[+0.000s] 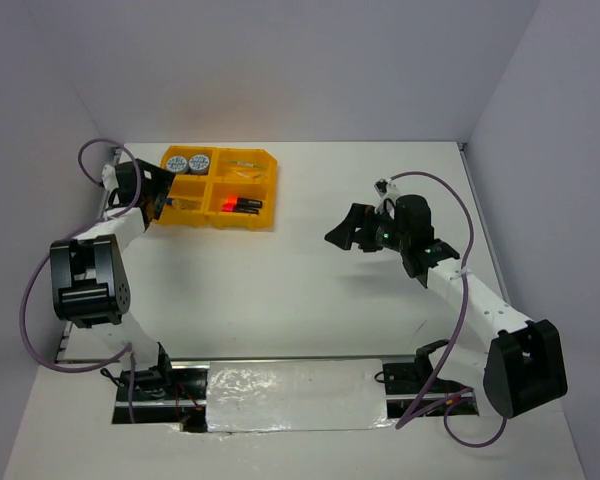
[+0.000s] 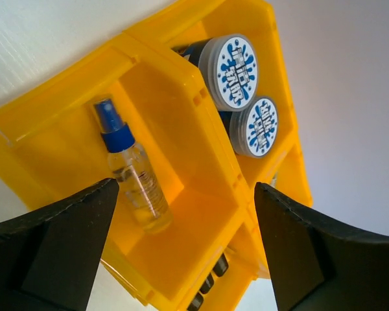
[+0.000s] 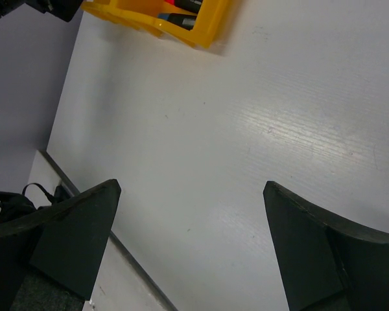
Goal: Sort the stationery into containers
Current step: Place the stationery in the storage box, then reset both arms
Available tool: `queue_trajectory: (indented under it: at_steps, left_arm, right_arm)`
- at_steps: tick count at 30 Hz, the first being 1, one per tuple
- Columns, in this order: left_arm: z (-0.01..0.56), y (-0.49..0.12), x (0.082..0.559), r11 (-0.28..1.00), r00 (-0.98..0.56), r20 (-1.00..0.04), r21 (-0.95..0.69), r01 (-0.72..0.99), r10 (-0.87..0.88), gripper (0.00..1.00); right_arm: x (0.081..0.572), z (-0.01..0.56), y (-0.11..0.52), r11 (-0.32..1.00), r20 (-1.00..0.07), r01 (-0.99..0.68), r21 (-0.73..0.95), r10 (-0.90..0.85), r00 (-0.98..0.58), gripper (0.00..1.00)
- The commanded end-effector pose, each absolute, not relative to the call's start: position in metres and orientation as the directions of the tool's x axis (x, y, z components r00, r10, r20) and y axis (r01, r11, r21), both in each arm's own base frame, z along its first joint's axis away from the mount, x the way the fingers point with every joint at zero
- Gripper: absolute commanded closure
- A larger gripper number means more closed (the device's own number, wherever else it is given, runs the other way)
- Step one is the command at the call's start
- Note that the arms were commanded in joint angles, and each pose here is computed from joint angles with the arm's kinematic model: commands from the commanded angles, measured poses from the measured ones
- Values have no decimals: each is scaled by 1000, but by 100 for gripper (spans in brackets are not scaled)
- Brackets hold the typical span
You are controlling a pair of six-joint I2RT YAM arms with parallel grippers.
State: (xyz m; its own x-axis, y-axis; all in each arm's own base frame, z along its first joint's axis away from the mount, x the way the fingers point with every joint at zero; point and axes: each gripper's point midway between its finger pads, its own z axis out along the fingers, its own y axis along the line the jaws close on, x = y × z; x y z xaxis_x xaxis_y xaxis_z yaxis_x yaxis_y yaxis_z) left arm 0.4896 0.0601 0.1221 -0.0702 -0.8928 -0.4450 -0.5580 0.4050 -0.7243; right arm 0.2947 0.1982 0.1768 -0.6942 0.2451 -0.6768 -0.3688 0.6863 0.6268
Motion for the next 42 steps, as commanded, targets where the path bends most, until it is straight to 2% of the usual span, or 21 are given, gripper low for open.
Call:
queue_trajectory:
  at_steps: [1,6,10,11,14,15,19,20,23,25,27,33,42]
  left_arm:
    - [155,61,490,414,-43,-457,-755,-508,-888,1]
    - [212,64,482,469,-8,-522,-760,-449,-853,1]
    - [279,68,461,595,-31,-654,-667,-448,-756,1]
    - [273,67,448,605,-81,-659,-625,-493,-747,1]
    - [296,60,410,683,-123,-730,-547,-483,-672,1]
    - [297,53,400,725,-161,-758,-506,-467,-632,1]
    - [288,14,345,838,-279,-812,-405,-365,-513,1]
    - [300,11,328,853,-252,-833,-404,-330,-492,1]
    - [296,-13,302,914,-312,-862,-349,-205,-399,1]
    - [284,-14,286,944,-368,-870,-284,-169,-327,1]
    - [286,-11,273,962,-351,-897,-234,-139,-269,1]
    - [260,-4,258,969,-325,-916,-199,-147,-237,1]
    - [271,13,241,951,-247,-933,-207,-232,-263,1]
  right_arm:
    - [292,192,201,675,-709,-414,611,233,-666,0]
    - [296,196,197,702,-727,-412,580,219,-651,0]
    - [300,214,179,772,-780,-383,507,223,-584,0]
    - [300,221,173,789,-796,-371,490,230,-560,0]
    - [291,251,144,875,-858,-291,388,227,-461,0]
    - [288,269,124,909,-889,-229,348,243,-387,0]
    - [267,299,83,959,-931,-97,265,228,-284,0]
    - [260,305,78,962,-935,-89,258,225,-272,0]
    - [241,325,68,965,-957,-114,236,210,-202,0]
    - [229,335,60,965,-962,-108,239,219,-164,0]
    - [219,339,54,966,-961,-99,240,222,-163,0]
    - [203,339,47,965,-970,-118,233,222,-103,0]
    - [206,322,44,970,-965,-78,231,218,-145,0]
